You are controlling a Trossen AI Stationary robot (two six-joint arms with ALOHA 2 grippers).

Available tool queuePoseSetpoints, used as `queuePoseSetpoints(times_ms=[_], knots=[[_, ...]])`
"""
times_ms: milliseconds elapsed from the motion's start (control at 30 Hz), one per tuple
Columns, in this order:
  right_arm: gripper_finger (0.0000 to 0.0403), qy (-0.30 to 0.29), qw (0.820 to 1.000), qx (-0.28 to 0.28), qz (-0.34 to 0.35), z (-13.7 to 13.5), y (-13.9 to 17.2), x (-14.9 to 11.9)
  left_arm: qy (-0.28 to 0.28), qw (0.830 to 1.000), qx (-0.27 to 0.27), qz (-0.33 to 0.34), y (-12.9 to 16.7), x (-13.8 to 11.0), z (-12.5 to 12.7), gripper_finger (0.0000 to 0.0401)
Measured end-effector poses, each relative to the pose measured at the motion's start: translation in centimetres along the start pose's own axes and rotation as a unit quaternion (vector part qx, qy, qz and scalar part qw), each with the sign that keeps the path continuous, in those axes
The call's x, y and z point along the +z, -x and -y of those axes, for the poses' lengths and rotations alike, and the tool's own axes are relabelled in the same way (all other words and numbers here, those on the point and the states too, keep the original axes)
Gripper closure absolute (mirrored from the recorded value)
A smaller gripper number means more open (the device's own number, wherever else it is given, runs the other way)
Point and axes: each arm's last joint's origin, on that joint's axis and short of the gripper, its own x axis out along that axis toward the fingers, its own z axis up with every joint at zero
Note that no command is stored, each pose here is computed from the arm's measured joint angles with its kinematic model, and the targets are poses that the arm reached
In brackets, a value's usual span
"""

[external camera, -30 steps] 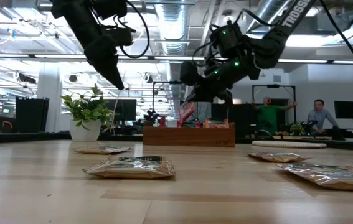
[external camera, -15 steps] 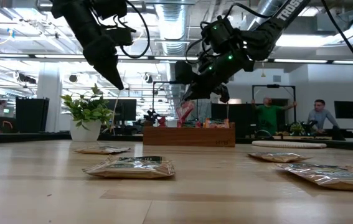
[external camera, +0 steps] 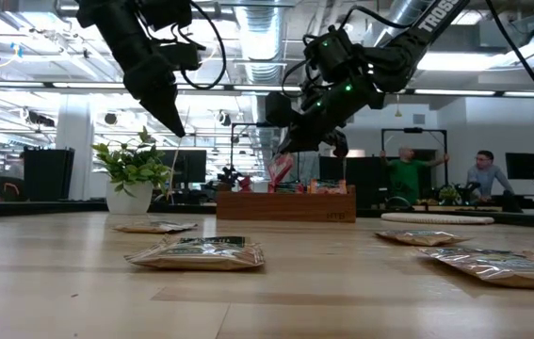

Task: Pick & Place Tea
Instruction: Put the red tea bag into the middle section of the wooden organizer, then put the brown tea bag into the left section of the wooden organizer

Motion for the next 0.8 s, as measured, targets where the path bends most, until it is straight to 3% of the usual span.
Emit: queuePoseSetpoints(times_ms=[267, 567, 800], knots=[[0.0401, -0.001, 1.000, 0.001, 0.000, -0.01, 0.00, 0.00, 0.000, 1.000, 0.002, 0.000, 0.00, 0.00, -0.01, 0.0291], [0.0336, -0.005, 1.000, 0.001, 0.000, -0.01, 0.00, 0.00, -0.001, 1.000, 0.002, 0.000, 0.00, 0.00, -0.01, 0.0291], [0.0324, -0.005, 1.000, 0.002, 0.000, -0.01, 0.00, 0.01, -0.001, 1.000, 0.002, 0.000, 0.00, 0.01, -0.01, 0.0291]])
